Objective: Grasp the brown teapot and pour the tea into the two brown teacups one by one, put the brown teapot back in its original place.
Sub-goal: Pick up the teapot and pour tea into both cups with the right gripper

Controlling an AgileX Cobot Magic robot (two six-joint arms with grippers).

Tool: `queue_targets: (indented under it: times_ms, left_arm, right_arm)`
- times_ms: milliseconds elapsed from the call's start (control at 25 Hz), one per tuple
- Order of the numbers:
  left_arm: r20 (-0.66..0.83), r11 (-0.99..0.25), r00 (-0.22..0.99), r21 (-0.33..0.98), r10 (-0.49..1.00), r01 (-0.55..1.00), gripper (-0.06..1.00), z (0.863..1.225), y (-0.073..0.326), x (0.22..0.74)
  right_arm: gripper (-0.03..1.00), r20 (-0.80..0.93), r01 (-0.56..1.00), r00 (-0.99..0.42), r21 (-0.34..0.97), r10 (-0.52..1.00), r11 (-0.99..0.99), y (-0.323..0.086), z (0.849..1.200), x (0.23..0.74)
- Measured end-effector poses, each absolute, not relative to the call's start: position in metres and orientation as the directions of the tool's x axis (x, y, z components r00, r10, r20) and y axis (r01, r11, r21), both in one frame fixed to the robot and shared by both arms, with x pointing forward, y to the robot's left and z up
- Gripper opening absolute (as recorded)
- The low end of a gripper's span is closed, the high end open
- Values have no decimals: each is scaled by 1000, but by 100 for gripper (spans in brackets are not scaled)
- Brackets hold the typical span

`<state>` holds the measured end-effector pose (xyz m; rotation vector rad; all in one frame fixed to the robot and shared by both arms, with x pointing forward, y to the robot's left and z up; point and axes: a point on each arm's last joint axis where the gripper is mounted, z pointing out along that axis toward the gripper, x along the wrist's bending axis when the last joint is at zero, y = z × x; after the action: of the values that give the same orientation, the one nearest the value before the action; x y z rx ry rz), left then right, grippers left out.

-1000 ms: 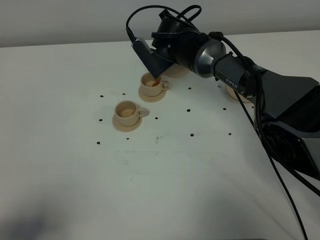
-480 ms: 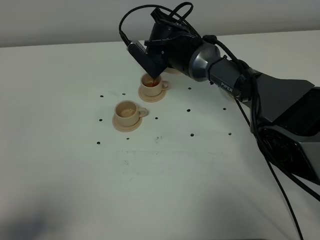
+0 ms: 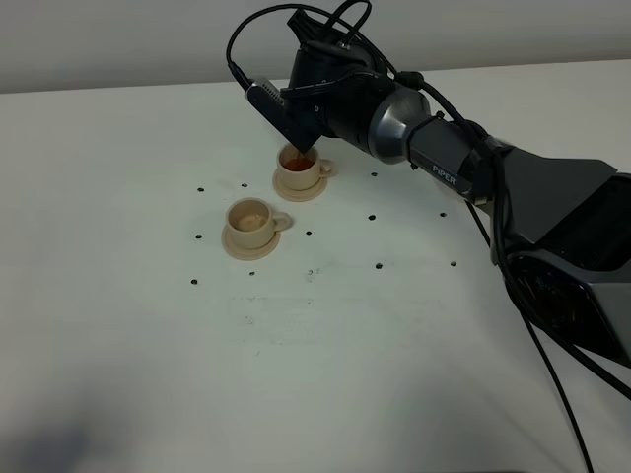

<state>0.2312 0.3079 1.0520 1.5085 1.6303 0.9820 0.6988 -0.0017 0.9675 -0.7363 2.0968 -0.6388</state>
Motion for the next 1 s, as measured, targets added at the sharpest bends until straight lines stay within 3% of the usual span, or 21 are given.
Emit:
queue_targets:
  times_ms: [1000]
  left_arm:
    - [2,35,-79,883,997,468,59,1052,308,231]
  right_arm:
    - [9,-471,-287,-470,-718,-747,634,1,971,697]
